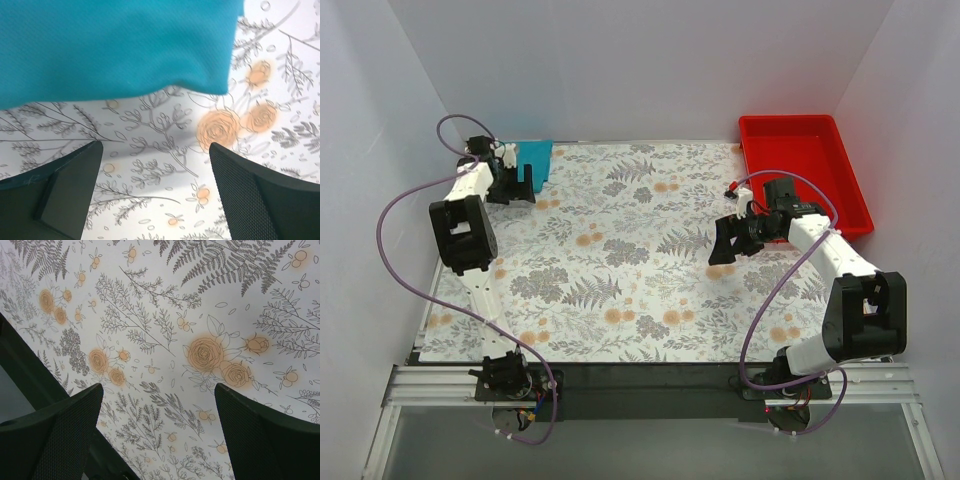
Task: Fold and stack the t-shirts
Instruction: Neatly place the folded tshirt to the corner
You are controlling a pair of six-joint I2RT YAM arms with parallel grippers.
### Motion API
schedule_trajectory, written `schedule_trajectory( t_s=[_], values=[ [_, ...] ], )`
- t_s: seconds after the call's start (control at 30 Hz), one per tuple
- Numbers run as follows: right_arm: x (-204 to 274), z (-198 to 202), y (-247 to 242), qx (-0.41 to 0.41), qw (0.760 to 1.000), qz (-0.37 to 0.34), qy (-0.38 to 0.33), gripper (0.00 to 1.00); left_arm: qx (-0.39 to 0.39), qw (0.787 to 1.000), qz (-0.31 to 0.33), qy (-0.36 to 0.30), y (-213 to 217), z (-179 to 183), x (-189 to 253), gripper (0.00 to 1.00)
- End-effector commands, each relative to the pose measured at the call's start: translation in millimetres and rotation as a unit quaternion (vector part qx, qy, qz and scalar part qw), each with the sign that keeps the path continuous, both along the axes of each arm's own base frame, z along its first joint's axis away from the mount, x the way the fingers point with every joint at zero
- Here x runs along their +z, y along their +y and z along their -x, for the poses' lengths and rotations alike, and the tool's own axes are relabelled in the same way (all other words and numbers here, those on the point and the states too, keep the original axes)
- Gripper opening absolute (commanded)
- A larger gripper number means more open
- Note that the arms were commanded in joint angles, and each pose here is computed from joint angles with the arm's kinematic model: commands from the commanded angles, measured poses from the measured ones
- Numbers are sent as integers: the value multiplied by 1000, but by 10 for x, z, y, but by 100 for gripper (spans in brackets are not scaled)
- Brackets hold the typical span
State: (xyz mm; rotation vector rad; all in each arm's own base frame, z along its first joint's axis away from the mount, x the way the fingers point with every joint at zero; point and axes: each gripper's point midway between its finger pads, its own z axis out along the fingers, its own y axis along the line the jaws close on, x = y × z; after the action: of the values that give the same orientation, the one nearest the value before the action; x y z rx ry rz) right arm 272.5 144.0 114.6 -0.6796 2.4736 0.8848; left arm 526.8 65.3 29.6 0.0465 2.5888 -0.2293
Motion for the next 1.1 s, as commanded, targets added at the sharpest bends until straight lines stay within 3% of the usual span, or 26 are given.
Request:
schedule_trajectory(
  t_s=[0.0, 0.27, 0.47, 0.6, 0.87, 1.07],
  values=[
    [120, 5, 24, 5, 1000, -17, -17, 98, -24, 999, 10, -24, -83, 95, 551, 87],
    [223, -48, -28, -3, 999, -11, -41, 98, -68, 986, 105, -115, -492, 210, 1680, 91],
    [408, -175, -142, -26, 997, -8, -70, 98, -43, 985, 122, -111, -719, 511, 2053, 92],
    [482, -213, -260, -43, 995, 3, -85, 98, -65, 982, 124, -127, -979, 926, 2256, 92],
    [344, -19, -448, -67, 993, 30, -92, 98, -94, 984, 116, -92, -1325, 1788, 1836, 92],
    [163, 201, -549, -77, 991, 54, -93, 98, -108, 983, 120, -86, -1438, 2204, 1579, 93]
  ],
)
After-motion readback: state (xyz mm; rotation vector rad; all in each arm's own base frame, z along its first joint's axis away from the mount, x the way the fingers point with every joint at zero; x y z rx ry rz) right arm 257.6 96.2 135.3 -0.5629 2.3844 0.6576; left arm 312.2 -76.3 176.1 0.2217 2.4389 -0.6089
